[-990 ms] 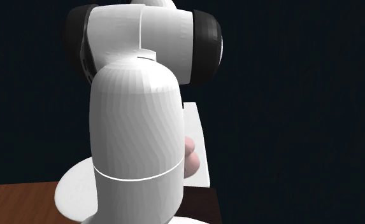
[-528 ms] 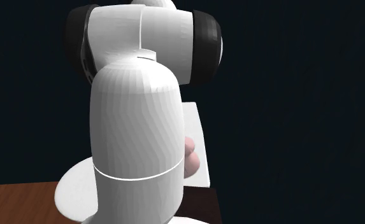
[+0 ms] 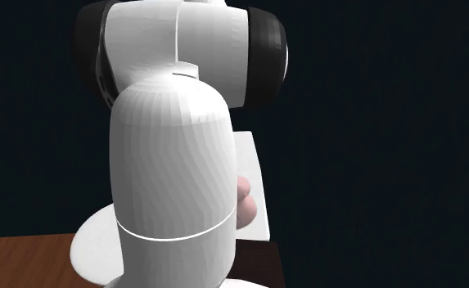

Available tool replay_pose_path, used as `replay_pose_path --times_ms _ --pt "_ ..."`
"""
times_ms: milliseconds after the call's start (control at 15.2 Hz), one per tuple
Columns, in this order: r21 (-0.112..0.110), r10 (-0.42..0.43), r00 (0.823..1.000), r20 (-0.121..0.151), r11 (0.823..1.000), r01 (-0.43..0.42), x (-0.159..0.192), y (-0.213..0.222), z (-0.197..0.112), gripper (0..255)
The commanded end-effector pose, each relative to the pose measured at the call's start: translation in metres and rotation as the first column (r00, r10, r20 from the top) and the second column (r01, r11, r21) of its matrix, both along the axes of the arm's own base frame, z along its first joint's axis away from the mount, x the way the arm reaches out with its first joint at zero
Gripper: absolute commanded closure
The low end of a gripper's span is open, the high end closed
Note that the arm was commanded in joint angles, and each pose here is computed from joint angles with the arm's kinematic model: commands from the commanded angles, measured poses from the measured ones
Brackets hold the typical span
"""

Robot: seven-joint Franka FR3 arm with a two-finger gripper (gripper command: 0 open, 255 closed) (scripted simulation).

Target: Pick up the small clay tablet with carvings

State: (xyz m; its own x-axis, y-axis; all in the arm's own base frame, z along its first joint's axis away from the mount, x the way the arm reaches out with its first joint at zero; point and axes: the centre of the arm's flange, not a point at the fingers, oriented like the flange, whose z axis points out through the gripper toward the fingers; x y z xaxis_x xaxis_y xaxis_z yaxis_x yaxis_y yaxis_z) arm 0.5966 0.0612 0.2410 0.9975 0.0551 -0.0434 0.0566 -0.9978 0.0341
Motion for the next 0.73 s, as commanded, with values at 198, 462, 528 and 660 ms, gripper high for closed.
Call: replay_pose_path --times_ms 198,462,528,660 --pt "0.000 0.000 1.000 0.000 1.000 0.000 -0.001 -0.001 0.026 255" --pt "0.000 0.000 1.000 0.000 1.000 0.000 -0.001 -0.001 0.048 255" --pt "0.000 0.000 1.000 0.000 1.000 0.000 -0.001 -0.001 0.053 255" --pt "0.000 0.000 1.000 0.000 1.000 0.000 -0.001 -0.001 0.059 255"
